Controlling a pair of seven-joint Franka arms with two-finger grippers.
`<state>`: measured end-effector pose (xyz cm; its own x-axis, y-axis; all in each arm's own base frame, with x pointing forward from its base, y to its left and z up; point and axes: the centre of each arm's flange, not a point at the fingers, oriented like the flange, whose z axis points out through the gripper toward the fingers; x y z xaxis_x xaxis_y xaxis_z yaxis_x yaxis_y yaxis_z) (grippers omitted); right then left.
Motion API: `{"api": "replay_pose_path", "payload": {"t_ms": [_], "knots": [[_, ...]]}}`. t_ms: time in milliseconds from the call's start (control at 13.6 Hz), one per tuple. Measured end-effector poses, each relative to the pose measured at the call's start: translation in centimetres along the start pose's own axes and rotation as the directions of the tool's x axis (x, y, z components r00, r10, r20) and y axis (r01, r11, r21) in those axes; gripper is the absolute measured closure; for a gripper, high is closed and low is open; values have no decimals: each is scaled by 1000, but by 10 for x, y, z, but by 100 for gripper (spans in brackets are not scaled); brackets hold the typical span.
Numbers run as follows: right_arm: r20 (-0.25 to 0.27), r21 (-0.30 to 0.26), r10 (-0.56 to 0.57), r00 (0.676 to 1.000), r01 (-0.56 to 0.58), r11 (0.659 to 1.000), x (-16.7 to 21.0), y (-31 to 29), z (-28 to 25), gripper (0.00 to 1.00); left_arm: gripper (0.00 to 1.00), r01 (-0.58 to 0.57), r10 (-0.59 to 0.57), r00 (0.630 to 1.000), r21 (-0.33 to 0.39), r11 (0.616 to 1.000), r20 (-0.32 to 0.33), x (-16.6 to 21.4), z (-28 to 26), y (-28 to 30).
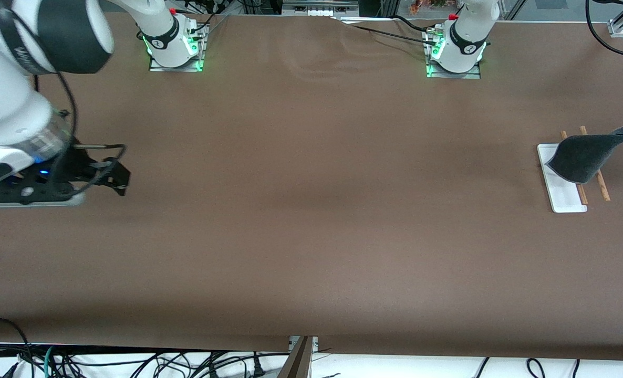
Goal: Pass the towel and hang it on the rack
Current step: 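Drape the towel over the wooden rods with the left gripper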
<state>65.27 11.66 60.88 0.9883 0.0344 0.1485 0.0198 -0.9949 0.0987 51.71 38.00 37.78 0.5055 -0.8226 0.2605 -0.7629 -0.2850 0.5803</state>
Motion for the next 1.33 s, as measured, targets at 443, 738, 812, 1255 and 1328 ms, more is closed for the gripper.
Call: {"api": "replay_pose_path", "payload": {"t_ms": [443, 738, 812, 1255, 1328], "knots": [[53, 35, 8, 999, -9, 999, -38, 91, -6, 0, 97, 65, -64, 998, 69, 996, -8, -54, 18, -32], [101, 42, -17, 995, 13, 999, -69, 118, 2, 0, 97, 95, -95, 995, 108, 990, -11, -80, 28, -46], [117, 44, -20, 993, 15, 999, -76, 119, 5, 0, 97, 95, -94, 996, 108, 990, -9, -81, 32, -51], [158, 54, -64, 985, 56, 997, -87, 96, 7, 0, 68, 80, -82, 996, 101, 992, 18, -53, 42, -67], [157, 53, -60, 986, 52, 997, -88, 99, 6, 0, 56, 82, -85, 996, 104, 991, 23, -48, 40, -69]]}}
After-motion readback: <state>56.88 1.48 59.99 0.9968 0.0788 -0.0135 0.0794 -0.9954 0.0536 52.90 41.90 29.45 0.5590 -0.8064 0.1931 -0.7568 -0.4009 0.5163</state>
